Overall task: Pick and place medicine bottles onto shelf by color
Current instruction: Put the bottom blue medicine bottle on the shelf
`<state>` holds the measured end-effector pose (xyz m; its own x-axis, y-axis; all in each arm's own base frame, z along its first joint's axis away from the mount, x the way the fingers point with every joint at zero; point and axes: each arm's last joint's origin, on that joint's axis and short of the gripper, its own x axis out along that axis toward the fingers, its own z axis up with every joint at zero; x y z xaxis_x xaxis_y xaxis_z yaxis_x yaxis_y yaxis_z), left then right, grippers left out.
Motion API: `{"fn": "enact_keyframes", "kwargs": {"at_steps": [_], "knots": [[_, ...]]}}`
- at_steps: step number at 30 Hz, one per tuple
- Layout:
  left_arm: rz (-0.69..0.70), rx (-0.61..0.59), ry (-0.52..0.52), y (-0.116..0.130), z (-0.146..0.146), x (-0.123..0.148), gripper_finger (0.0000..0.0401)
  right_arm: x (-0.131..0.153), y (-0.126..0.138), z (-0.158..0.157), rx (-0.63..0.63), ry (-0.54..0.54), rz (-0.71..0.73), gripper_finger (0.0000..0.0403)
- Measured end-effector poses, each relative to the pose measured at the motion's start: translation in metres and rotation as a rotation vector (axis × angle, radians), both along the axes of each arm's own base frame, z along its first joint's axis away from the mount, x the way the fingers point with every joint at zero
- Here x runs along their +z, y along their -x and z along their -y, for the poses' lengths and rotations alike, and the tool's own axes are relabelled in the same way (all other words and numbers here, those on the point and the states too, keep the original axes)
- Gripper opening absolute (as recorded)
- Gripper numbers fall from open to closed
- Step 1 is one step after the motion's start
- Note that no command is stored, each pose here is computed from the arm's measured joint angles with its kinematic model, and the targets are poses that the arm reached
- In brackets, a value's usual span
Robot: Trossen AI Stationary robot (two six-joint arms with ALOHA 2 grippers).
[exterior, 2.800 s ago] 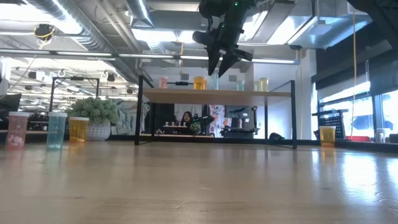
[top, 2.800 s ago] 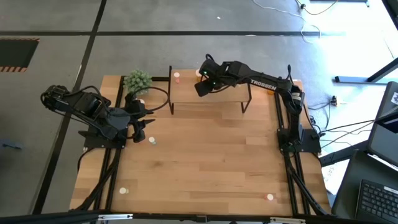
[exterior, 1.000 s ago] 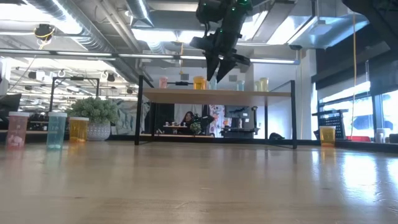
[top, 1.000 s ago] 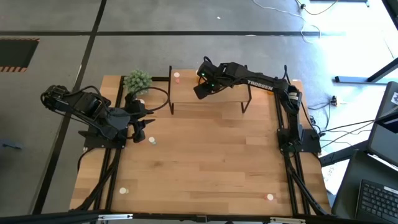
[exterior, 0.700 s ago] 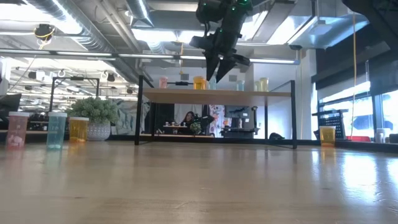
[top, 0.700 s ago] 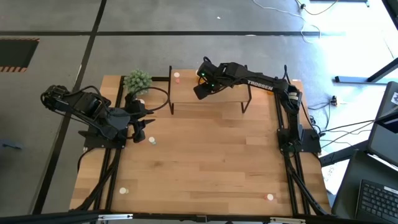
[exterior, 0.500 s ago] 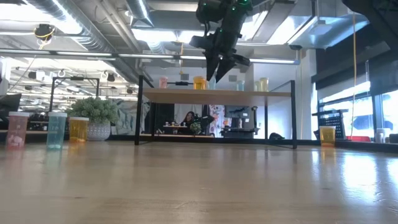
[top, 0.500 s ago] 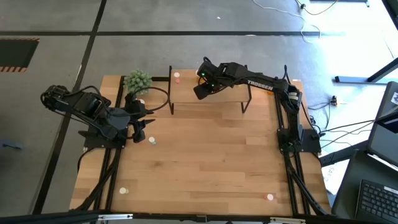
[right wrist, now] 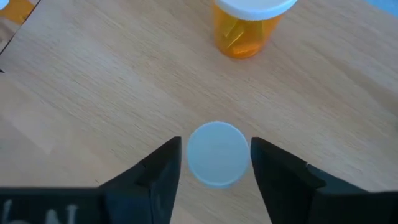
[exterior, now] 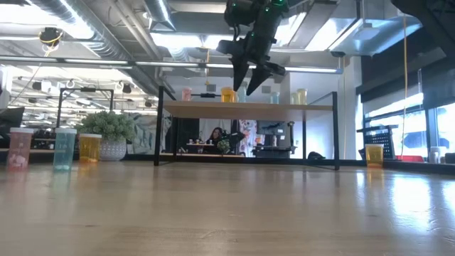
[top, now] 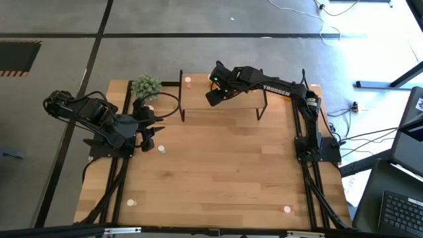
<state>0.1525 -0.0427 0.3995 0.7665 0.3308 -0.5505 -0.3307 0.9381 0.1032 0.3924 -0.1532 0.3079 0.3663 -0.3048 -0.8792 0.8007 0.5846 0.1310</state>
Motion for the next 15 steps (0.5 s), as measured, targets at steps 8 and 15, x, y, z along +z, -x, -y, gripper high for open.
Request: {"fn": "enact_keyframes", "kwargs": {"at_steps": [8, 15], "knots": [[0.000, 0.000, 0.001, 0.0000, 0.0000, 0.0000, 0.0128, 0.0005, 0.0001, 0.0000, 0.006, 0.003, -0.001, 0.0198], [0.001, 0.001, 0.001, 0.0000, 0.0000, 0.0000, 0.0128, 0.0008, 0.0002, -0.0001, 0.006, 0.003, 0.000, 0.0198]]}}
